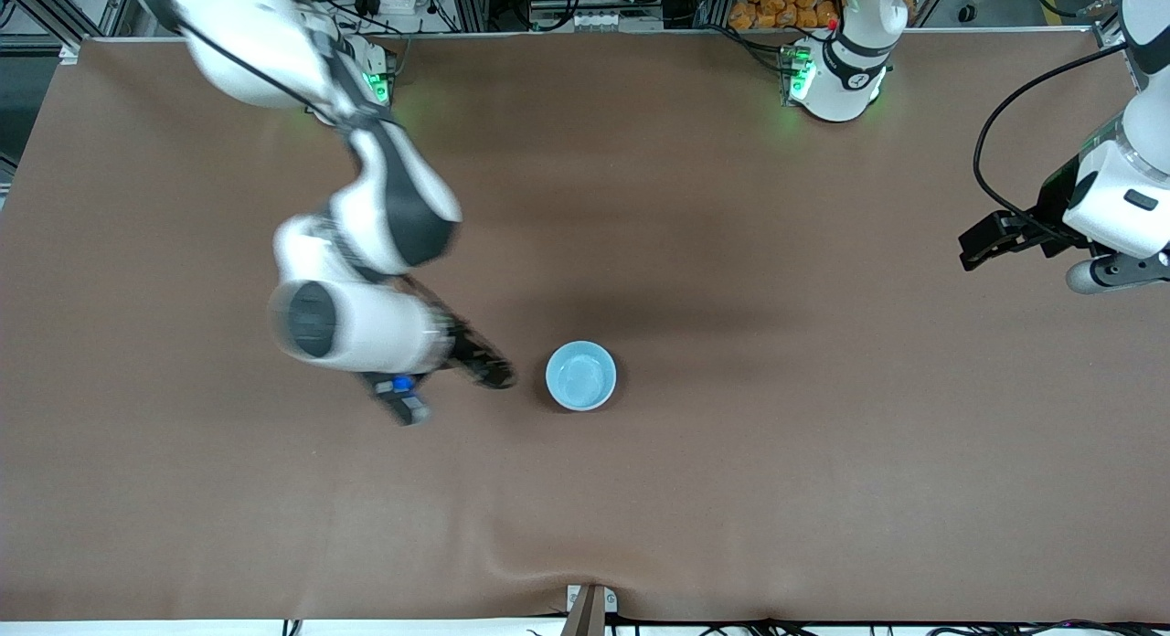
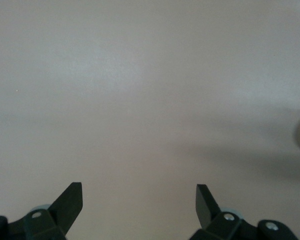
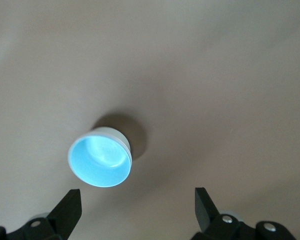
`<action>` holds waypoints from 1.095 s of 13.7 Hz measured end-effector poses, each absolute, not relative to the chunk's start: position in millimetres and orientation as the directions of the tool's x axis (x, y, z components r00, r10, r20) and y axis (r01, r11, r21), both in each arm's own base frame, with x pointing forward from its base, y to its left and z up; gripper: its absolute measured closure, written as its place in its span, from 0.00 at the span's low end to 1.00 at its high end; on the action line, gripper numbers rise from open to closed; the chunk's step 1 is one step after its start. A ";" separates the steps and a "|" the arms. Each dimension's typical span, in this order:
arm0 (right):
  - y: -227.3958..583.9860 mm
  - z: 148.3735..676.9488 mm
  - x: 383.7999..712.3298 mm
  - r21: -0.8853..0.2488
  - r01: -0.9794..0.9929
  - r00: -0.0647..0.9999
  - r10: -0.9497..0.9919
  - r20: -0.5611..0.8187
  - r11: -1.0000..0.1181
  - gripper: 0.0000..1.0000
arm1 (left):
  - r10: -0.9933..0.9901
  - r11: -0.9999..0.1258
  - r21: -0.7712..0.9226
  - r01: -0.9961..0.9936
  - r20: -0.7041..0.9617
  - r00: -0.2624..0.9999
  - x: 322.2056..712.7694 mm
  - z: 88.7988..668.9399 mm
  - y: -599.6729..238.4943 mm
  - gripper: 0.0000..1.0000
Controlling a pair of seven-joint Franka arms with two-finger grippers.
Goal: Stack pink and blue bowls on white bowl
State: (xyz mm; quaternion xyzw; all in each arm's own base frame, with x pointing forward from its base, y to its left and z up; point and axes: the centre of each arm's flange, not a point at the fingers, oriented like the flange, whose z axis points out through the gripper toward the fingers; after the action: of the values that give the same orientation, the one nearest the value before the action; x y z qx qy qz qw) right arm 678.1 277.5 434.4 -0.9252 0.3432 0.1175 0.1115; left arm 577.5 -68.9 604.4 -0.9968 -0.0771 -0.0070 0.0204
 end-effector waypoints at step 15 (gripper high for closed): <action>31.8 653.5 557.9 -0.026 -0.270 0.956 -0.265 -0.127 -0.962 0.00 | 0.155 -0.987 -0.039 0.156 0.027 0.988 575.7 607.6 -68.3 0.00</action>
State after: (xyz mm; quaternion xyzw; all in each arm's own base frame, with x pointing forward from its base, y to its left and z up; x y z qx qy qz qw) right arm 557.9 31.8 653.5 -0.9887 0.1354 0.0614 0.0217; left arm 575.7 -68.3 607.6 -0.9967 -0.0779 -0.0120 0.0204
